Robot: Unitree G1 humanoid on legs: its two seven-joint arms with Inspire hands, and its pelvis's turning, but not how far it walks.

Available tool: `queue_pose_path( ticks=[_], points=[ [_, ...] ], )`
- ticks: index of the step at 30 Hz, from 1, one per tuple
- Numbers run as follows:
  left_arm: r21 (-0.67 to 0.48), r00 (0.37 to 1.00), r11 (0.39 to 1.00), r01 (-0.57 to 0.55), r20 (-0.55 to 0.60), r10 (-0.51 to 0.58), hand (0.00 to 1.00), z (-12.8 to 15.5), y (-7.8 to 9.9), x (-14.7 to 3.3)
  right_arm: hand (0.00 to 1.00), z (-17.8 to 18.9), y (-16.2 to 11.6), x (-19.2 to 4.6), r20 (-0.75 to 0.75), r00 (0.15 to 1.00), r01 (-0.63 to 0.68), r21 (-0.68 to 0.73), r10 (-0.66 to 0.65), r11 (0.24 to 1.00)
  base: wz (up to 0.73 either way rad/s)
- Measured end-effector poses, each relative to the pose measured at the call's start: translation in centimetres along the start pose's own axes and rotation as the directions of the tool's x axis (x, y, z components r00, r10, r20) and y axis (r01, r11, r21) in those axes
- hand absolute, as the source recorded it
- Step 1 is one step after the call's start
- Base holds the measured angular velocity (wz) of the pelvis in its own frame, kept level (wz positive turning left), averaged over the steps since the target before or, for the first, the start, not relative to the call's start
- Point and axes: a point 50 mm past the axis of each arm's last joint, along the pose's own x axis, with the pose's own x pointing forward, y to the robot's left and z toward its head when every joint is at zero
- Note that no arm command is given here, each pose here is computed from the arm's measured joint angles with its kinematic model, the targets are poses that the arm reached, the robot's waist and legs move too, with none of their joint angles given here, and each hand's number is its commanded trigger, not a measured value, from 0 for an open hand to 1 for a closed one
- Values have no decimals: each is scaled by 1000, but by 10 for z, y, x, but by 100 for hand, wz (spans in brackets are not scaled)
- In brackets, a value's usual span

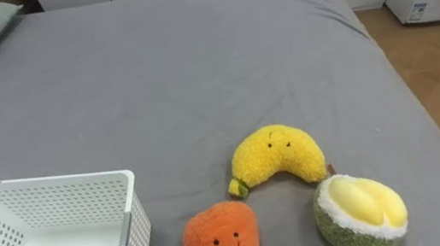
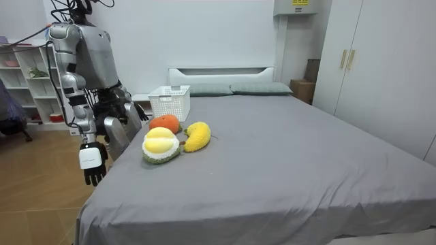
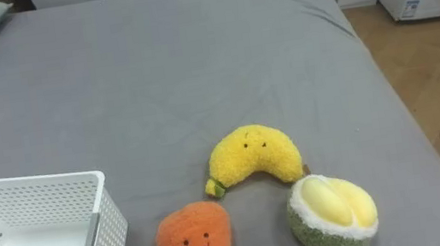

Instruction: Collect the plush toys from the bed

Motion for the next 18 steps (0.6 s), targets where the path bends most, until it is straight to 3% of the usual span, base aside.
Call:
queue_pose_path(
  ticks=[18],
  points=[
    [1,1000,1000,-21,0,21,0,0,1,0,0,-2,0,0,2,1000,7,29,-7,1000,0]
  ],
)
